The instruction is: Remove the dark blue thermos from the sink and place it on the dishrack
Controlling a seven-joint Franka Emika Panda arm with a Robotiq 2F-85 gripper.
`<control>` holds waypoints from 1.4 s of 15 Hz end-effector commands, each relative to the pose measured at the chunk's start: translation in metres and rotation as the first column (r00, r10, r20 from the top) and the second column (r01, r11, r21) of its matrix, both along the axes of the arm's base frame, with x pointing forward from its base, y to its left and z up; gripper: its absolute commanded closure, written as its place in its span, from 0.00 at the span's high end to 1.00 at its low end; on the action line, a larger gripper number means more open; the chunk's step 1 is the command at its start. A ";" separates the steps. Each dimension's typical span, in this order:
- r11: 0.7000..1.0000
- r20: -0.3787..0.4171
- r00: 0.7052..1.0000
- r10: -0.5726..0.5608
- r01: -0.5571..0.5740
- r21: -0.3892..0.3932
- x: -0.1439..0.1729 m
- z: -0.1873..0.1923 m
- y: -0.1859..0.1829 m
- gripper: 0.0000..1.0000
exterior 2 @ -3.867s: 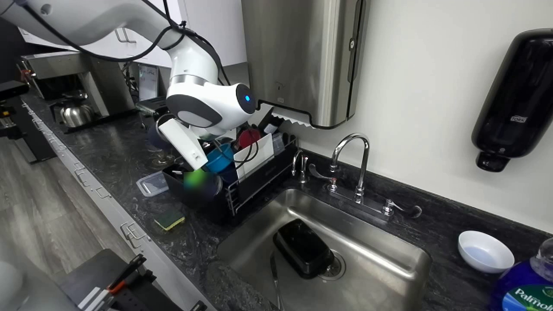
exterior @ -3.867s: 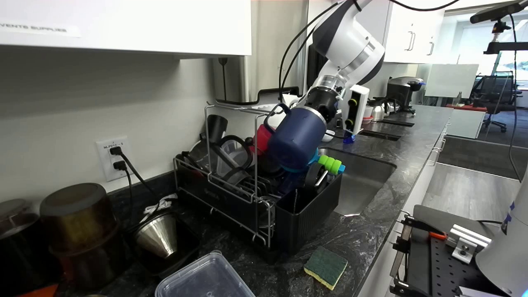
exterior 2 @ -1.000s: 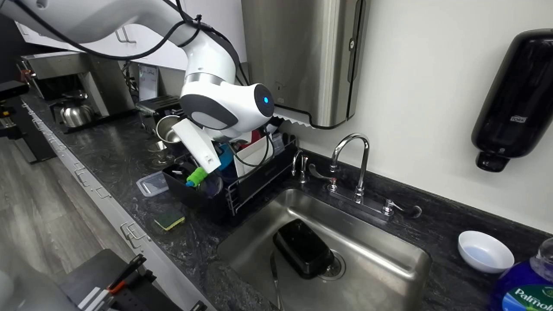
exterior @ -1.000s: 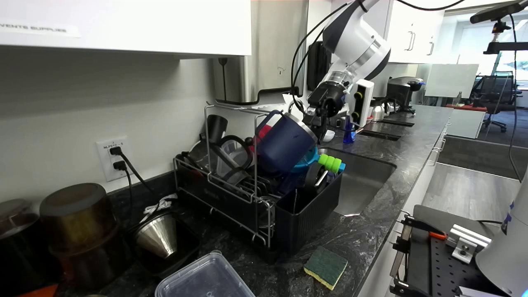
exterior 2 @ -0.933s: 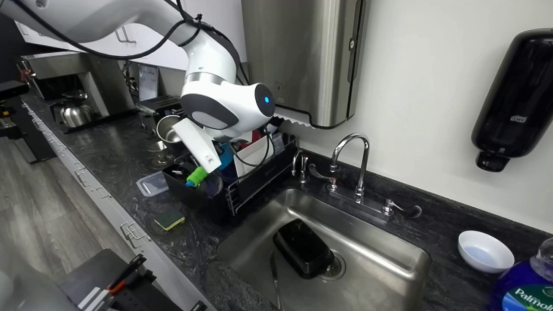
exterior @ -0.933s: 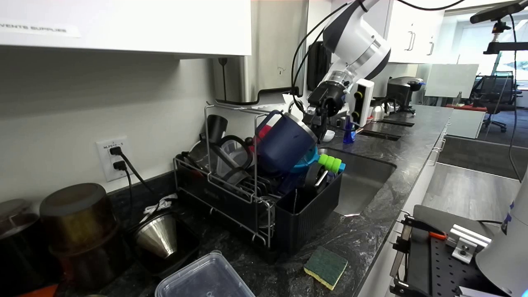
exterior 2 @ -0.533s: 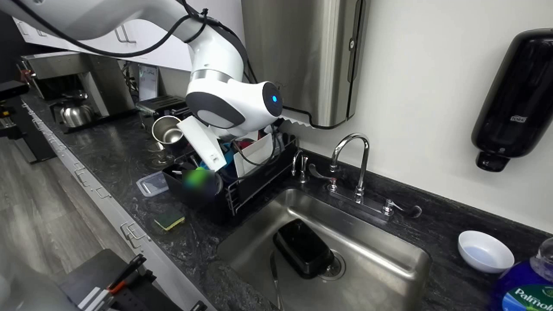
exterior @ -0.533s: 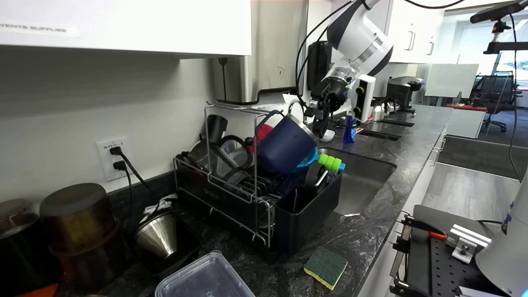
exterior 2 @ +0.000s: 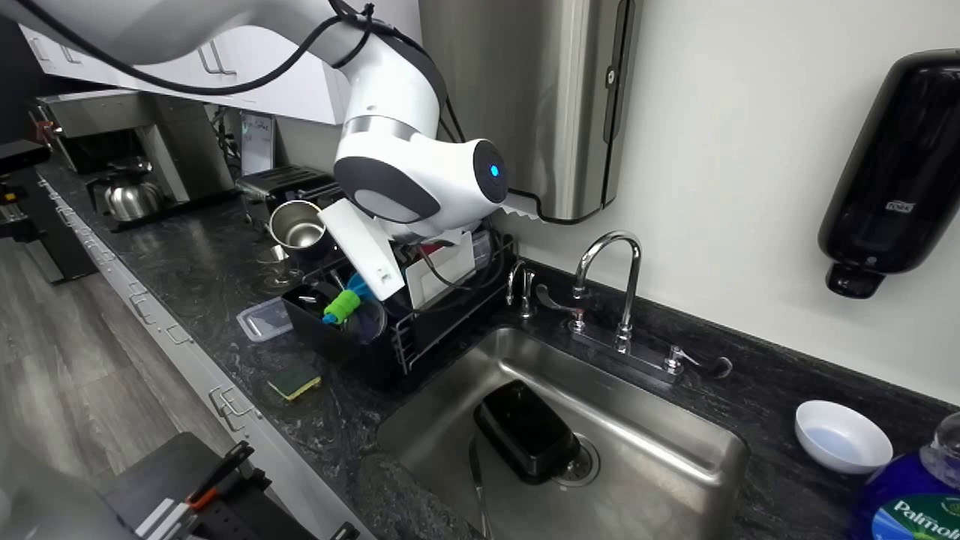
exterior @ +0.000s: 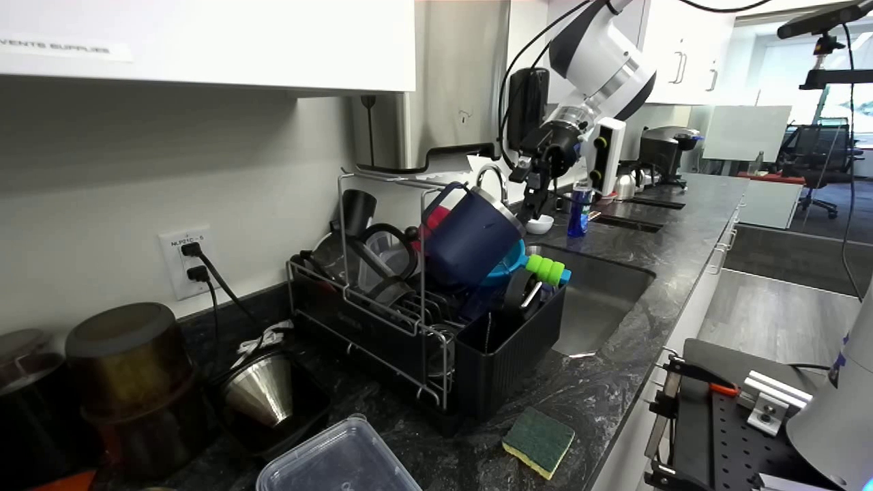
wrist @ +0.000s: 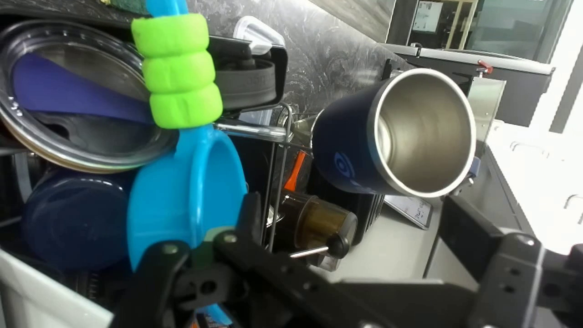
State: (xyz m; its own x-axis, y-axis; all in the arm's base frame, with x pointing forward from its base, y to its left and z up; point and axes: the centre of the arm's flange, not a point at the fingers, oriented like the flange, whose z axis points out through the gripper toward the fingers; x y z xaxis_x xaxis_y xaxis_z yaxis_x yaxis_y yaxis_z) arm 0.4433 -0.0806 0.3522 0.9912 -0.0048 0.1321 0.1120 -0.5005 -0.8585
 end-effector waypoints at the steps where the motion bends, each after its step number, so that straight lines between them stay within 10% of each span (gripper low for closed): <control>1: 1.000 -0.001 1.000 0.010 -0.010 -0.002 -0.003 0.006 -0.012 1.00; 21: 0.971 0.003 1.000 0.016 -0.015 -0.238 -0.010 0.033 -0.078 1.00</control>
